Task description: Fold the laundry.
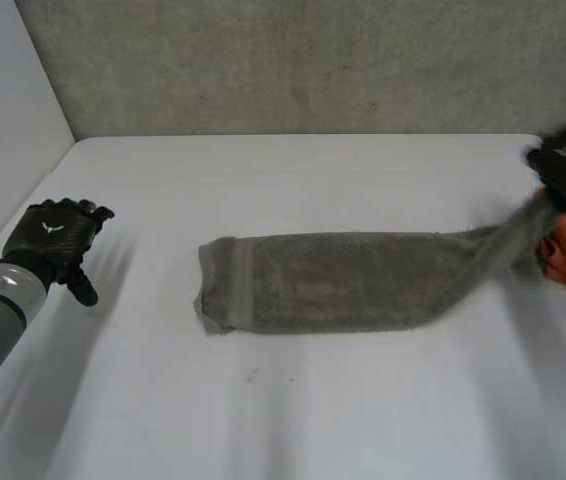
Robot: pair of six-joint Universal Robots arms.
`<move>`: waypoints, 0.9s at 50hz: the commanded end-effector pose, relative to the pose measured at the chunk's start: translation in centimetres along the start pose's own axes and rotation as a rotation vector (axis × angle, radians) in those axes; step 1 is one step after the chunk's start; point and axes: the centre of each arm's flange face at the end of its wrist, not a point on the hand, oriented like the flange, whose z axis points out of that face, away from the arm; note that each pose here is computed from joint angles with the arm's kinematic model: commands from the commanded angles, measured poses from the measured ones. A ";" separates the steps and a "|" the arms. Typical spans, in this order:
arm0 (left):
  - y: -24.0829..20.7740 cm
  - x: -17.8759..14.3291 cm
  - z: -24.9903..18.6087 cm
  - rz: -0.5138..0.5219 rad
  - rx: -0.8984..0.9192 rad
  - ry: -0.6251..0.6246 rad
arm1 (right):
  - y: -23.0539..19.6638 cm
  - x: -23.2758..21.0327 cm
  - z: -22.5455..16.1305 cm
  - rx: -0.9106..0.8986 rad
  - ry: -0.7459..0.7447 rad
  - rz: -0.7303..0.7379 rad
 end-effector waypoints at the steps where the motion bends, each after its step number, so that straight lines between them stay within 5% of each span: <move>1: -0.5 -0.2 -0.3 0.003 0.016 -0.010 | -11.7 -7.3 -1.4 0.347 -0.155 -0.036; 7: -0.8 -0.3 -0.6 0.003 0.024 -0.014 | -18.9 -18.5 -6.5 0.632 -0.440 -0.069; 14: -1.2 0.9 -0.9 0.006 0.040 0.020 | -17.3 -28.1 -10.8 0.643 -0.696 -0.119; 21: -3.8 3.5 -1.3 0.035 0.129 0.094 | -18.2 -25.3 -10.3 0.530 -0.605 -0.031; 30: -8.8 10.4 -1.7 0.021 0.304 0.277 | -12.7 -17.7 -8.5 0.152 -0.527 0.379; 37: -6.8 14.1 0.7 0.013 0.220 0.305 | -5.6 -16.8 -8.4 -0.067 -0.514 0.424; 45: -3.7 15.6 2.8 0.094 0.090 0.242 | -2.6 -17.6 -7.2 -0.097 -0.529 0.446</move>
